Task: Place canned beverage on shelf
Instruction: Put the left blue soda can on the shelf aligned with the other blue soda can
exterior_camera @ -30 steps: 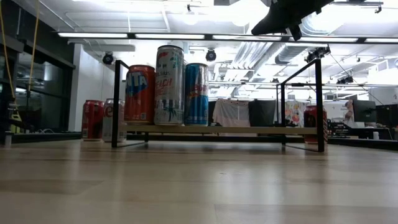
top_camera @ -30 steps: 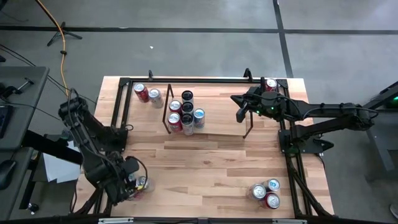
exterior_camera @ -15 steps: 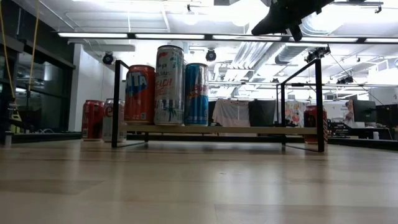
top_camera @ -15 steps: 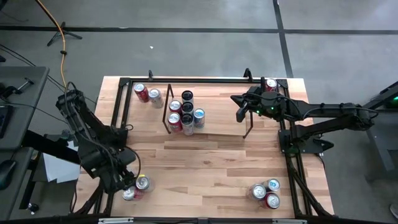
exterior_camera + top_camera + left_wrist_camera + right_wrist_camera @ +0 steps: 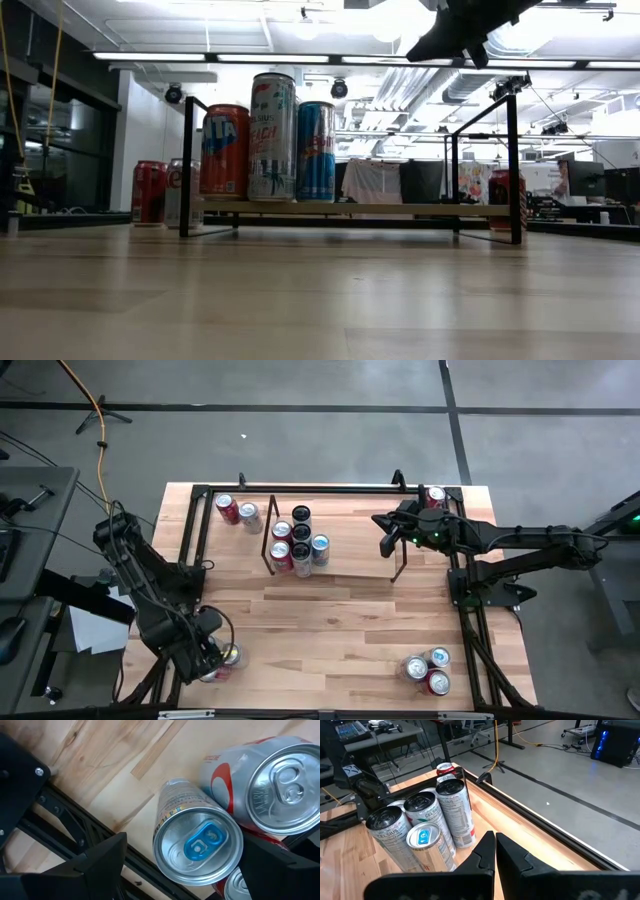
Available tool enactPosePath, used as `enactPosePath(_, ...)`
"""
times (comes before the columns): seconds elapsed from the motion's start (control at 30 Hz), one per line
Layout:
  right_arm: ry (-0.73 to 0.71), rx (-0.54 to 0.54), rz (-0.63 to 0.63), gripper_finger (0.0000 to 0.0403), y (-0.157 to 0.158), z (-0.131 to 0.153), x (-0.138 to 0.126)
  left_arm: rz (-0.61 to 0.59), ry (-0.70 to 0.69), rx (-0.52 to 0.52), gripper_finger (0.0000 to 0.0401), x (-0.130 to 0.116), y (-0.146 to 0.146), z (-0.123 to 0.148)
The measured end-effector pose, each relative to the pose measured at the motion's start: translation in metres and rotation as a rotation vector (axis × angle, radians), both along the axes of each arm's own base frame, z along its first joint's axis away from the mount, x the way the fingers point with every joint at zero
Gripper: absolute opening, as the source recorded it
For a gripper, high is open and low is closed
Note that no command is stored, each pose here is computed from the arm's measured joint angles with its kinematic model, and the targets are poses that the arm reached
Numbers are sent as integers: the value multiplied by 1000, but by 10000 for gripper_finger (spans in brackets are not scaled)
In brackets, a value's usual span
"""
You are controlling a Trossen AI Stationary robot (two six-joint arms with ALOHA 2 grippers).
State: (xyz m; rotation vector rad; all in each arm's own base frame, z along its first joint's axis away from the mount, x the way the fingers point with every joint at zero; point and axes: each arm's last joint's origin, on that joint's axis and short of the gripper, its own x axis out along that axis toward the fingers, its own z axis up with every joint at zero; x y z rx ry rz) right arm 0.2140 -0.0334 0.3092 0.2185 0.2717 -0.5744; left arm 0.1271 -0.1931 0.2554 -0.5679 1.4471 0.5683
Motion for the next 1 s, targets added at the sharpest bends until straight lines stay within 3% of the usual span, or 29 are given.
enactPosePath(0.23, 0, 0, 0, 0, 0, 0, 0, 6, -4, 2, 313, 2, 1, -1)
enactPosePath(0.47, 15, 2, 0, 0, 0, -1, 0, -8, 21, -55, 313, 6, 2, -22)
enactPosePath(0.77, 22, 2, 0, 0, 0, -2, -1, -31, 39, -20, 310, 5, 9, -30)
enactPosePath(0.9, 22, 2, 0, 0, 0, -2, -1, -32, 42, -21, 271, 5, 10, -31)
enactPosePath(1.0, 22, 1, -4, 0, 0, -2, -1, -33, 48, -52, 208, 2, 12, -25)
